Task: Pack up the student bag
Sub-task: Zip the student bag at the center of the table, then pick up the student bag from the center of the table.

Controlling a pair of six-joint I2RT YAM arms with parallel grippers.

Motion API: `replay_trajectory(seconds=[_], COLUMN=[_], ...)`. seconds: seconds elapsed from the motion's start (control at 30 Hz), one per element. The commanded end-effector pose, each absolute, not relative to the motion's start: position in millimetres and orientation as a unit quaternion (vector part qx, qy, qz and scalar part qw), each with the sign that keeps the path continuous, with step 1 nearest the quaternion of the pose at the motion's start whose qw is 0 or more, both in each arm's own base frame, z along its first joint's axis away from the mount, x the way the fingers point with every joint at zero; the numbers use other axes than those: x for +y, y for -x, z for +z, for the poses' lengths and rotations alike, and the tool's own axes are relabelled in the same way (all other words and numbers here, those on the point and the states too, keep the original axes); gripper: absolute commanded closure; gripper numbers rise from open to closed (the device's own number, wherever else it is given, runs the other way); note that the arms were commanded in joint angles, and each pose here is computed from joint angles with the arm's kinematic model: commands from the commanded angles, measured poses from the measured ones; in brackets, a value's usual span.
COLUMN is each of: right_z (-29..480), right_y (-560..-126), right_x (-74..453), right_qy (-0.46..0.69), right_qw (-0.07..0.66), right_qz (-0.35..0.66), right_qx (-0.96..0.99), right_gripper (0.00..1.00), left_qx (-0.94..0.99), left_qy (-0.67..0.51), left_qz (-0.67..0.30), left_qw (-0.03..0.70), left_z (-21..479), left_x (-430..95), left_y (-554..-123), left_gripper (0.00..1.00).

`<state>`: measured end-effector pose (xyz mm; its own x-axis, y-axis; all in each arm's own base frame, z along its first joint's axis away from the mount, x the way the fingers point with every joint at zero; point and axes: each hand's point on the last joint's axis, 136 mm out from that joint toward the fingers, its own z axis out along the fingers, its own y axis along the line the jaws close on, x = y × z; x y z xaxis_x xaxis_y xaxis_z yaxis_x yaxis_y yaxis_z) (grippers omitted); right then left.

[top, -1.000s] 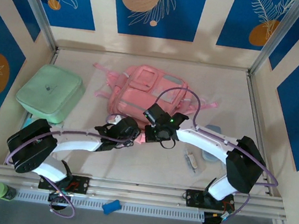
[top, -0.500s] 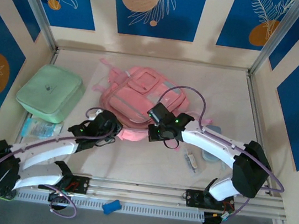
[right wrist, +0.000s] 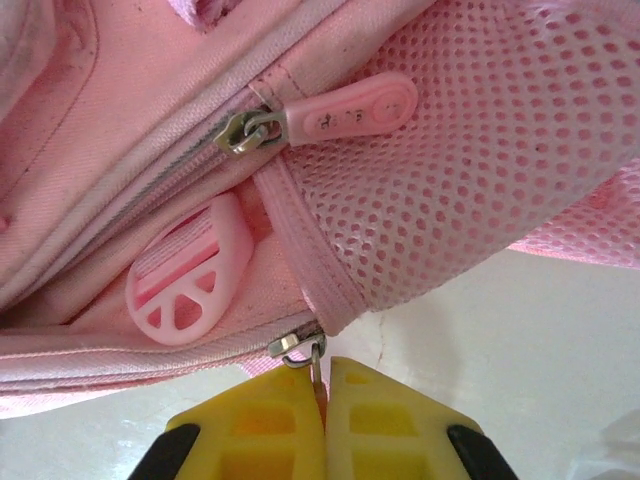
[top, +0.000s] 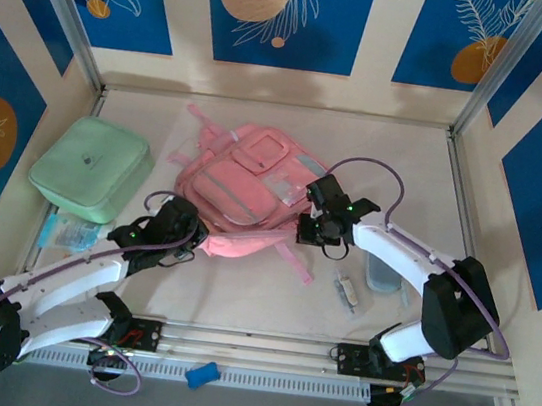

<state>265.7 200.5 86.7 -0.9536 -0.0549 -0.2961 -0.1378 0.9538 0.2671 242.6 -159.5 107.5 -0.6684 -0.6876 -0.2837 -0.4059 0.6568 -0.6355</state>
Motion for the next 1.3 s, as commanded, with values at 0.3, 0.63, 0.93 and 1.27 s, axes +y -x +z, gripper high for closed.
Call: replay_trajectory(seconds=[0.3, 0.63, 0.93, 1.27], right_z=[136.1, 125.9, 82.4, 62.3], right_y=[-242.7, -310.6, -350.8, -371.3], right_x=[211.0, 216.8, 208.4, 208.1], right_qy=[0.038, -0.094, -0.16, -0.16], right_qw=[0.132, 0.079, 0.05, 0.059], right_qz=[0.257, 0.301, 0.274, 0.254], right_qx=[0.957, 0.946, 0.947, 0.952], right_gripper=[0.66, 0.57, 0.57, 0.72], left_qx=[0.885, 0.909, 0.929, 0.948], left_qy=[0.182, 0.053, 0.024, 0.033], left_qz=[-0.236, -0.292, -0.293, -0.262], left_qw=[0.357, 0.292, 0.225, 0.179], left_z=[193.3, 176.0, 119.8, 72.9], left_x=[-156.5, -265.9, -307.5, -297.9], left_y=[-263.1, -261.0, -243.3, -216.2], left_gripper=[0.6, 0.57, 0.64, 0.75])
